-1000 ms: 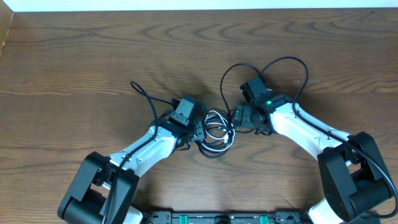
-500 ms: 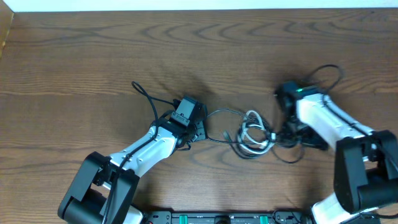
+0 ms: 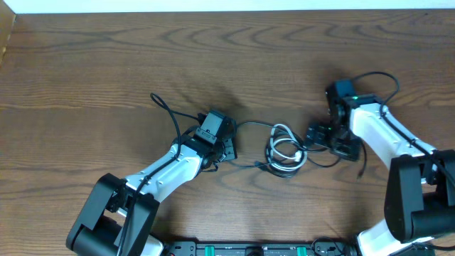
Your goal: Untangle cables
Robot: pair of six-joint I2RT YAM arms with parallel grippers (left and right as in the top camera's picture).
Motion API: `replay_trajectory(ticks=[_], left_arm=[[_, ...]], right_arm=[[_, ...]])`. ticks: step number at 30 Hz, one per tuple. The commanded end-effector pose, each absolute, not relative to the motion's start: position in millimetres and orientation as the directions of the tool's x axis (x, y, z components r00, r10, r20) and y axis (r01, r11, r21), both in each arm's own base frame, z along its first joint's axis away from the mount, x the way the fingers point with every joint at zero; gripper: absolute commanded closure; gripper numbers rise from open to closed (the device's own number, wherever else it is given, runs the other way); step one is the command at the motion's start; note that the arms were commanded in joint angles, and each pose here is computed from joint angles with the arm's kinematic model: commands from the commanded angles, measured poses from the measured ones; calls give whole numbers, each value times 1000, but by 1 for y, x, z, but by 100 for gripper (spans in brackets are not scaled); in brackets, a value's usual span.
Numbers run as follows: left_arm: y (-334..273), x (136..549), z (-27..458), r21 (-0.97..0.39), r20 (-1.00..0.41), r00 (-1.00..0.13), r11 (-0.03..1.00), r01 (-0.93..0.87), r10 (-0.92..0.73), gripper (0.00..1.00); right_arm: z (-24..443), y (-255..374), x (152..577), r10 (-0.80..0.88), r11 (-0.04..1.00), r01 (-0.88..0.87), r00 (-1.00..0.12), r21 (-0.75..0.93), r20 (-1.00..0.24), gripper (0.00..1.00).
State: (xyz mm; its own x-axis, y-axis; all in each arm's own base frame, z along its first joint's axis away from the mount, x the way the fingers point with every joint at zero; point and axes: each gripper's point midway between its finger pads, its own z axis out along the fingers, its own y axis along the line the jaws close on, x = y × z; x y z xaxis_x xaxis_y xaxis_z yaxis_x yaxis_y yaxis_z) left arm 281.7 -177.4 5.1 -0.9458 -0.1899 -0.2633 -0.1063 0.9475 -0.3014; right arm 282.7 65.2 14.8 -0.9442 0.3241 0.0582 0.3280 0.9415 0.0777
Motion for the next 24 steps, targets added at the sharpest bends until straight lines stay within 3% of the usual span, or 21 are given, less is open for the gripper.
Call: replay_trajectory(ticks=[1,10,13,17,24], left_arm=[[-168,277,-6,-263,-246,-949,956,-130,-197,45],[-178,273,0,-305,-238,-961,950,-63,-140,45],[-203,268,26,-427,-255,-967,900,93,-22,36],[-219,263,67,-474,-379,-918,827,303,118,35],[-215,261,68,-452,-388,-913,838,307,126,34]], right_arm=[[24,116,289,221,934,233,-972,269,76,4],[27,173,290,51,949,39,-998,313,-30,9],[27,176,291,39,951,24,-998,307,-43,9],[33,182,291,51,924,41,-999,379,-15,8],[45,170,295,139,839,166,-986,518,92,19]])
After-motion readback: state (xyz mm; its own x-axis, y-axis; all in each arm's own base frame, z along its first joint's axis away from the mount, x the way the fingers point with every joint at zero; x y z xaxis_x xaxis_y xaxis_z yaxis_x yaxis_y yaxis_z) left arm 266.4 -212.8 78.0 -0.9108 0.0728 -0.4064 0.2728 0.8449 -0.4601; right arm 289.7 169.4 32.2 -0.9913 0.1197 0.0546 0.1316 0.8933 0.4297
